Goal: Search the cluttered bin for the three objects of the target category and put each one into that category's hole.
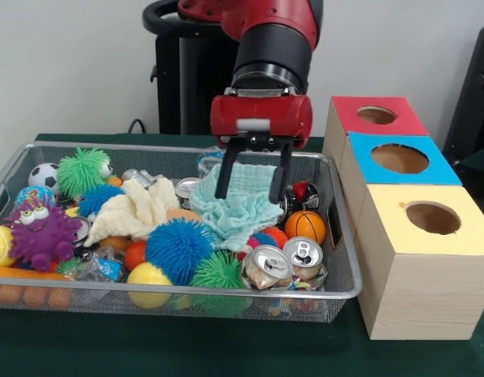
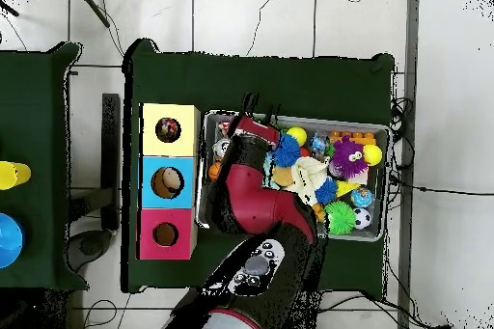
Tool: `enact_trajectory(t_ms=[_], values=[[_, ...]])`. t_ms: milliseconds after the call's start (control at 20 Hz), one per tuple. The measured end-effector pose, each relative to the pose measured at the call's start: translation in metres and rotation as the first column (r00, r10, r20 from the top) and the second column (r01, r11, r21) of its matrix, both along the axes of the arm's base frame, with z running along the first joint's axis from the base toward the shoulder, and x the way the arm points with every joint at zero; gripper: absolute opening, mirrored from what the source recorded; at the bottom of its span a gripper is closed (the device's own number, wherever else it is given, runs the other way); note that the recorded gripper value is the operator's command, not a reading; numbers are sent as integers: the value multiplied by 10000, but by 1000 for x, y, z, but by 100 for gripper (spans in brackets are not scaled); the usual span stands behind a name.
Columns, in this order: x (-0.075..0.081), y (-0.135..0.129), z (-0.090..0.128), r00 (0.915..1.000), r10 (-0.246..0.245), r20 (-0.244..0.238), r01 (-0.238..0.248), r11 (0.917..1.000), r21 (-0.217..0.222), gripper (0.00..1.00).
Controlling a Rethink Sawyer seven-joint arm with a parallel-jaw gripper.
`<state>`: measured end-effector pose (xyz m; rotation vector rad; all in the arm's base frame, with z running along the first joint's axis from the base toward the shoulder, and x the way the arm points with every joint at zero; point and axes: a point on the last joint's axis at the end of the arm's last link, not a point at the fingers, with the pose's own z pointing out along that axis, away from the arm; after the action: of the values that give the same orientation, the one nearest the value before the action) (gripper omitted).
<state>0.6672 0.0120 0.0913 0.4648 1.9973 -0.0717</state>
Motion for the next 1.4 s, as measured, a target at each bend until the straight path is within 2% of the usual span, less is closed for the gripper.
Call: enact_trajectory(t_ms=[250,450,650,800,900,1050,1100,1150,1300,1350,1400], values=[[17,16,16,9967,-431,687,392,9976,563,100],[28,32,30,9907,-499,1268,384,9950,918,100],[32,44,33,9893,-382,1411,227,9937,1098,100],[35,51,31,9910,-154,1332,-16,9920,1265,100],[39,57,22,9961,50,885,-187,9878,1548,100],[42,60,8,10000,-52,-2,51,9825,1859,100],[42,60,5,9998,-98,-155,125,9819,1892,100],[41,62,-5,9952,-286,-940,473,9782,2024,100],[41,64,-13,9881,-394,-1483,709,9744,2134,100],[41,66,-17,9839,-432,-1735,812,9725,2181,100],[41,69,-25,9742,-490,-2205,995,9694,2244,100]])
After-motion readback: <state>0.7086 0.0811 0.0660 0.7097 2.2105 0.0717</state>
